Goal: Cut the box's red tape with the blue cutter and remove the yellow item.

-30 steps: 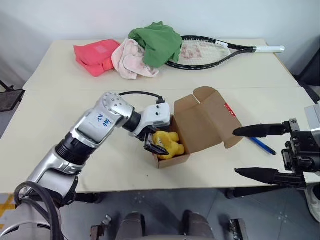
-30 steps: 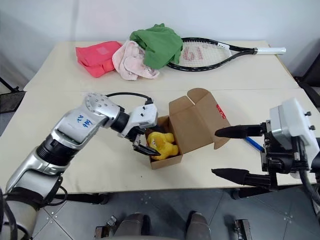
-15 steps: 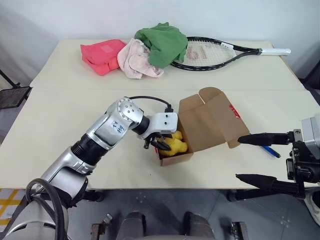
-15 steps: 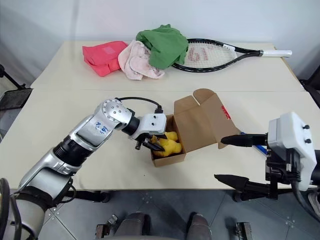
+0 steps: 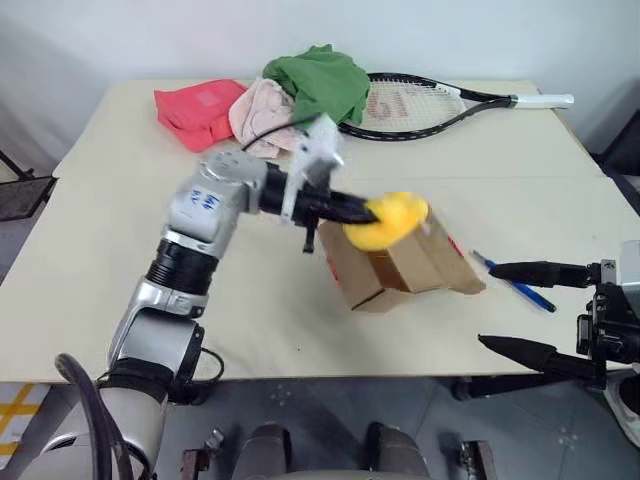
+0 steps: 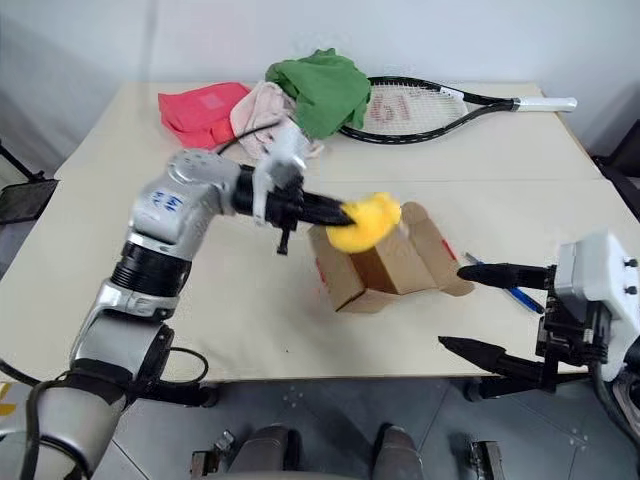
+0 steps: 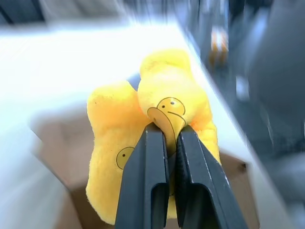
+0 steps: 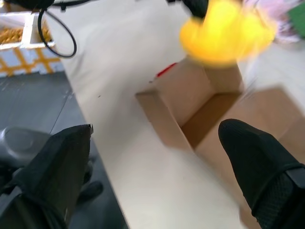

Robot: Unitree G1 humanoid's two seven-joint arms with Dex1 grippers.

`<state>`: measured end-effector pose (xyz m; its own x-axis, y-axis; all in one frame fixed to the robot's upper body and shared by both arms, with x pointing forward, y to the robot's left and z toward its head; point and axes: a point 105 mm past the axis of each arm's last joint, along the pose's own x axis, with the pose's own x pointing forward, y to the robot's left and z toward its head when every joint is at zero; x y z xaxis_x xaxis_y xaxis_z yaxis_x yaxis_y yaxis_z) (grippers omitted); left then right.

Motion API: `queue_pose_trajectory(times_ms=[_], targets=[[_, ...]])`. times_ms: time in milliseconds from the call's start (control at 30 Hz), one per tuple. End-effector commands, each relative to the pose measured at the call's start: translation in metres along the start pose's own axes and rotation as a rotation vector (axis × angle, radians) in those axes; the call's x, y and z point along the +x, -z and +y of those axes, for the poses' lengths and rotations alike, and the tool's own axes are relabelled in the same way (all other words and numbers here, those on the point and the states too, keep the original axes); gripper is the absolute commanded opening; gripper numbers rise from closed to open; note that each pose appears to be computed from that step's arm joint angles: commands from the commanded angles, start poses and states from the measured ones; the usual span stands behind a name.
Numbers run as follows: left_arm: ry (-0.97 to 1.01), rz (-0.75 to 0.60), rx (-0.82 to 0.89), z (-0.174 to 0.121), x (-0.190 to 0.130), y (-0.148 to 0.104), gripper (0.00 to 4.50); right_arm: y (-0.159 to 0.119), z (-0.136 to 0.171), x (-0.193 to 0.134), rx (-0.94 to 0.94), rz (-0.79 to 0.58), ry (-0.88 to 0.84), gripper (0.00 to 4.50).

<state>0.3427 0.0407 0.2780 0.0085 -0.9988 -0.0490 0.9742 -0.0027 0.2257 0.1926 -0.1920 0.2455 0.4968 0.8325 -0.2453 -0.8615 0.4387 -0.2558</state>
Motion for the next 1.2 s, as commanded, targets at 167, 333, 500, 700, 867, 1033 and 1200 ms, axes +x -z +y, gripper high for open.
queue_pose_trajectory(times_ms=[167, 333, 500, 700, 867, 1033, 1200], targets=[[-0.595, -0.099, 0.0, 0.016, -0.158, 0.034, 0.01, -0.022, 0.001, 0.027, -0.05, -0.249, -0.038, 4.5], [-0.849, 0.085, 0.014, -0.036, -0.234, 0.074, 0.01, -0.022, 0.017, 0.05, -0.087, -0.319, -0.169, 4.5], [-1.029, 0.203, -0.053, -0.072, -0.269, 0.105, 0.28, -0.012, 0.021, 0.07, -0.176, -0.361, -0.252, 4.5], [-0.993, 0.198, -0.062, -0.08, -0.255, 0.1, 2.06, 0.001, 0.014, 0.078, -0.201, -0.371, -0.269, 4.5], [-0.972, 0.175, -0.108, -0.101, -0.276, 0.074, 3.21, 0.012, -0.005, 0.065, -0.21, -0.332, -0.199, 4.5], [-0.969, 0.315, -0.153, -0.139, -0.308, 0.072, 3.21, 0.021, -0.008, 0.053, -0.199, -0.328, -0.19, 4.5], [-0.953, 0.496, -0.042, -0.166, -0.315, 0.091, 3.21, 0.037, -0.002, 0.049, -0.177, -0.295, -0.212, 4.5]])
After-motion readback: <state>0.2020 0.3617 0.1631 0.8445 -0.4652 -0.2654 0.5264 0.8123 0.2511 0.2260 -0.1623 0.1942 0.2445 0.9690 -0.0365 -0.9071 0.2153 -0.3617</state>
